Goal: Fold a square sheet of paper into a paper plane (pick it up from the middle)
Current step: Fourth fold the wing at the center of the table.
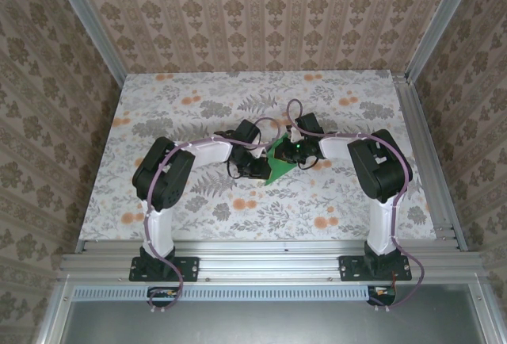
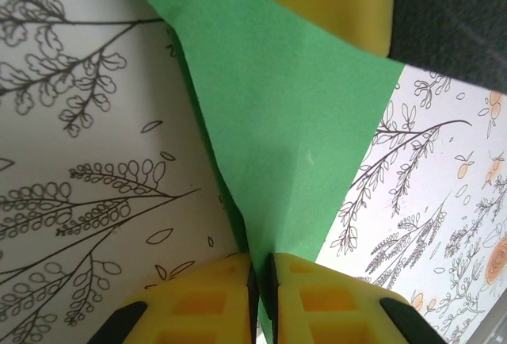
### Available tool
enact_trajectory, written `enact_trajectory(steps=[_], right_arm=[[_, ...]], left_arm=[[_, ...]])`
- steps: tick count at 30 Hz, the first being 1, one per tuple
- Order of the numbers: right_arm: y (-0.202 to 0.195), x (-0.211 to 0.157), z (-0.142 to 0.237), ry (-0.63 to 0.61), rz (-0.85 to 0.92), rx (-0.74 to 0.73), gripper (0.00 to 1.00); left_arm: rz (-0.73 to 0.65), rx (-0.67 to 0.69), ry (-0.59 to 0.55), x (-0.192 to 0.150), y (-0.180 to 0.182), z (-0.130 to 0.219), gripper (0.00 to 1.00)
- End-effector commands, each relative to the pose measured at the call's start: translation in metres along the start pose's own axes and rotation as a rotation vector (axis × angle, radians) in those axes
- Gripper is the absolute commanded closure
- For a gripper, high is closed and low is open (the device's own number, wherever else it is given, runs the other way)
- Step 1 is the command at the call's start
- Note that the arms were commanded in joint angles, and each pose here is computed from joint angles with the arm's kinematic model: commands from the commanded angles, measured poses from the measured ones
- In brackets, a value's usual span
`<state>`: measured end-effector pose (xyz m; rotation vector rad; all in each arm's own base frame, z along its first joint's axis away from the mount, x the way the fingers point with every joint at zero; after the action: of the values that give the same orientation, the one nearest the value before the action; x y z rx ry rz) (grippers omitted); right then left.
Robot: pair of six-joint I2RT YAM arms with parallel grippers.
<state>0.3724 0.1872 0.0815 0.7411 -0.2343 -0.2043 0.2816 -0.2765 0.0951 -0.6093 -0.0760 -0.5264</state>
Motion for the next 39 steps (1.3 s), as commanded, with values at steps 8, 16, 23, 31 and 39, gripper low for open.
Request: enact_trajectory(steps=[8, 16, 23, 31, 39], right_arm=[[-0.032, -0.009, -0.007, 0.032, -0.028, -0.144, 0.86], [-0.031, -0.009, -0.006, 0.036, -0.024, -0.141, 0.88], [-0.030, -0.009, -0.007, 0.038, -0.024, -0.131, 0.88], [-0.030, -0.010, -0.007, 0.041, -0.025, -0.128, 0.89], [-0.032, -0.011, -0.007, 0.046, -0.024, -0.131, 0.89]], left_arm=[[-0.002, 0.062, 0.054, -0.006, -0.004, 0.015, 0.76], [-0.045, 0.062, -0.040, 0.014, -0.027, 0.050, 0.66], [-0.067, 0.001, -0.048, 0.021, -0.039, 0.047, 0.70], [-0.053, -0.041, -0.021, 0.019, -0.030, 0.022, 0.79], [-0.027, -0.036, 0.011, 0.011, -0.015, 0.006, 0.82]])
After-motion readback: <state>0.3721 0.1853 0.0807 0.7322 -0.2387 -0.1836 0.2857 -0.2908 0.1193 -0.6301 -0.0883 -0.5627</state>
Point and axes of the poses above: each hand's point on the last joint's axis, 136 mm out from that joint toward the fingers, its own z axis back along the fingers, its own y axis along the line the jaws close on, x = y × z, the point moved 9 cm from there along z, back along the fingers, and after that the axes turned 7 degrees about -z, right-handed, at the moved point
